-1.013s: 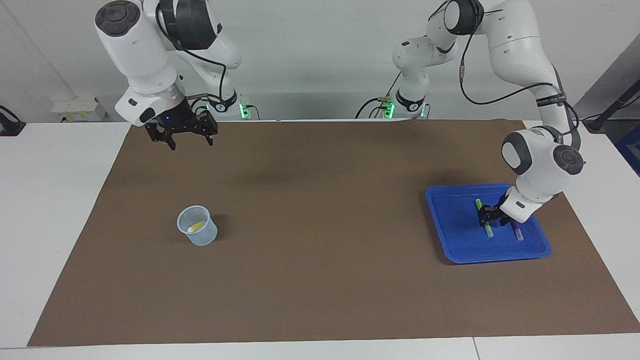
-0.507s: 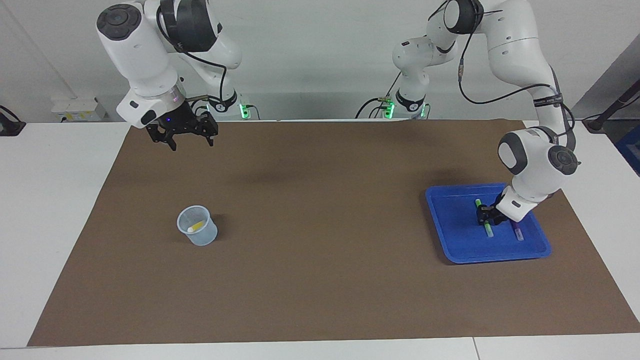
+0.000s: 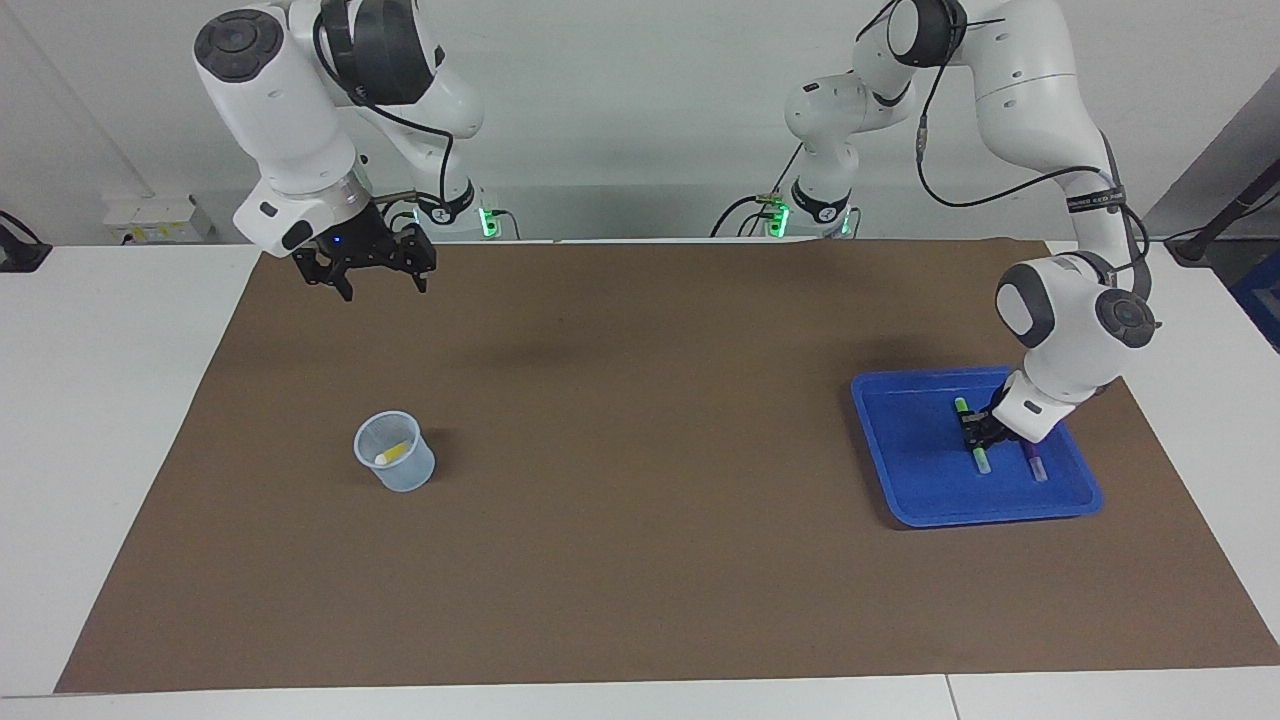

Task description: Transfer and insert pens with both arms

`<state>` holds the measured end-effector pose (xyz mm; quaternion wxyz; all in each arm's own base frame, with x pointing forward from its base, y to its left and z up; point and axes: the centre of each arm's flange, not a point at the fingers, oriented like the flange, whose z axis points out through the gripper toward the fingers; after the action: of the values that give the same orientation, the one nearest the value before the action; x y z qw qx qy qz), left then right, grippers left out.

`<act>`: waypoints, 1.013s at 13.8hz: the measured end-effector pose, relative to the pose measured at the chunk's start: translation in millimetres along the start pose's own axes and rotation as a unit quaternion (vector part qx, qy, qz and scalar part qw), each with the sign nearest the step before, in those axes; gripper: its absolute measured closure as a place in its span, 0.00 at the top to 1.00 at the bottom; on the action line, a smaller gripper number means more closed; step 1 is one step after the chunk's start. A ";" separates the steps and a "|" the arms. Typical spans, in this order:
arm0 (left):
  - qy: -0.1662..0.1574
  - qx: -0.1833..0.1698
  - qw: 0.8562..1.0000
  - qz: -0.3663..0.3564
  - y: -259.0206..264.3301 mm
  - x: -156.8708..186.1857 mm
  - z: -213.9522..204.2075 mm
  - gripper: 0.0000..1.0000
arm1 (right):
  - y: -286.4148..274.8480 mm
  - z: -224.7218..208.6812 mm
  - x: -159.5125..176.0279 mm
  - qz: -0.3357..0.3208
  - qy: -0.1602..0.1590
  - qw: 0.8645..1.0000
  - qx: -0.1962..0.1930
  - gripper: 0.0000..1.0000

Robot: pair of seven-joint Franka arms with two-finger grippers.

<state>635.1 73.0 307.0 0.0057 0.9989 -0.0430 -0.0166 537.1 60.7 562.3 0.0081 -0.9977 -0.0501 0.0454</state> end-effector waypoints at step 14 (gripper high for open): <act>-0.035 -0.055 0.987 -0.145 95.6 5.5 -78.2 0.17 | 0.8 0.1 -0.2 0.001 0.000 1.000 0.000 1.00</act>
<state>635.0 -21.9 386.2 0.0568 0.9916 0.1030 -0.0546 537.0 59.9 562.3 0.0080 -0.9977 -0.0490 0.0455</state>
